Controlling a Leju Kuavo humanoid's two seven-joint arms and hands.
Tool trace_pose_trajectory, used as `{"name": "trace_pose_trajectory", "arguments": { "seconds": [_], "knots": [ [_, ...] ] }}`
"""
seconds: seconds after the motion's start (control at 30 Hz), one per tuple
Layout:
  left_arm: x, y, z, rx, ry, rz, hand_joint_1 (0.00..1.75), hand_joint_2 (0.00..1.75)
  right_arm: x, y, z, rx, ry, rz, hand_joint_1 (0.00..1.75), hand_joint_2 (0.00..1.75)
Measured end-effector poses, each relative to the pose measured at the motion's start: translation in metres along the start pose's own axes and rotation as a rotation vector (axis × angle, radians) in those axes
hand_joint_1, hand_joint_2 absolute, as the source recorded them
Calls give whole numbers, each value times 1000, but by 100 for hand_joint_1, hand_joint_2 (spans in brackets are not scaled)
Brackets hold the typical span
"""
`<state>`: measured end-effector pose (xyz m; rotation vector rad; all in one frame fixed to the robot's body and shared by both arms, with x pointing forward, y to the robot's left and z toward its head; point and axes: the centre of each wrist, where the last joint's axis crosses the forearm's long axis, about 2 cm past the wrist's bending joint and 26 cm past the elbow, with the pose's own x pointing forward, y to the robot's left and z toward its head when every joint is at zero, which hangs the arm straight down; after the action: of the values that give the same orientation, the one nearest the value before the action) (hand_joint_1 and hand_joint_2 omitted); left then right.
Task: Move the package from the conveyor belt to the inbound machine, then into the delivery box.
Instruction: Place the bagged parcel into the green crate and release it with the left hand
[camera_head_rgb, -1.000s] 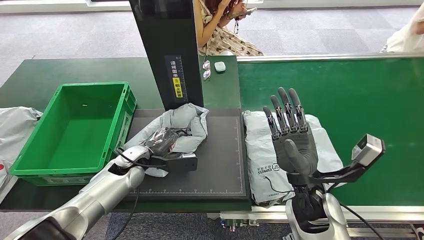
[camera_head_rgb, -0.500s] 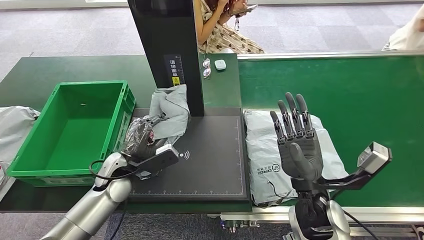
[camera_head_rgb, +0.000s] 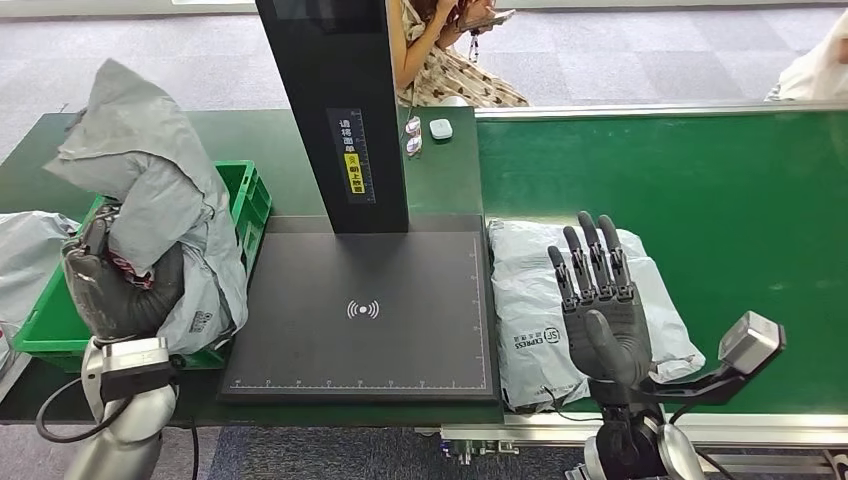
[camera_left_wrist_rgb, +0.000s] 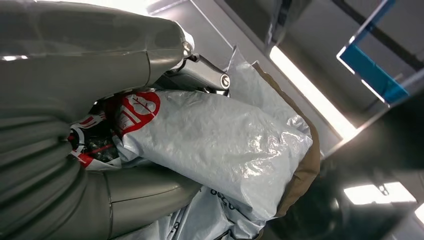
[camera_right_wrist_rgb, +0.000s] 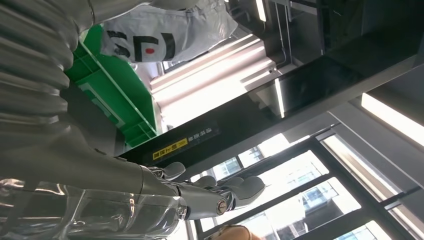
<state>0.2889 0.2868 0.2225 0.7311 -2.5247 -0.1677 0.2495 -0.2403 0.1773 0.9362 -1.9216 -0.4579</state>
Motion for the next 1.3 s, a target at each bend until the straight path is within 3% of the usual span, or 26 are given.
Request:
{"name": "trace_pose_trajectory", "arguments": {
  "seconds": [0.17,0.4,0.53,0.83,1.1,1.13,1.23,1.27,1.3],
  "knots": [
    [-15,12,-18,-51,106,-104,175,175,0,0,2,23,5,-8,0,175],
    [-101,21,-96,-207,336,-470,175,175,1,2,-7,68,26,-18,0,175],
    [-136,30,-122,-240,433,-621,175,175,2,2,-12,82,33,-22,0,175],
    [-175,44,-130,-360,674,-815,175,175,4,4,-24,96,44,-17,0,175],
    [-188,41,-97,-521,770,-713,175,175,3,2,-23,85,39,-18,0,175],
    [-189,39,-92,-537,781,-696,165,175,3,2,-23,84,39,-17,0,175],
    [-190,36,-78,-584,817,-645,34,175,3,1,-23,86,42,-16,0,175],
    [-190,35,-73,-599,828,-627,0,175,3,1,-23,86,42,-16,0,175],
    [-190,34,-68,-613,838,-607,0,175,3,1,-23,86,43,-15,0,175]
  ]
}}
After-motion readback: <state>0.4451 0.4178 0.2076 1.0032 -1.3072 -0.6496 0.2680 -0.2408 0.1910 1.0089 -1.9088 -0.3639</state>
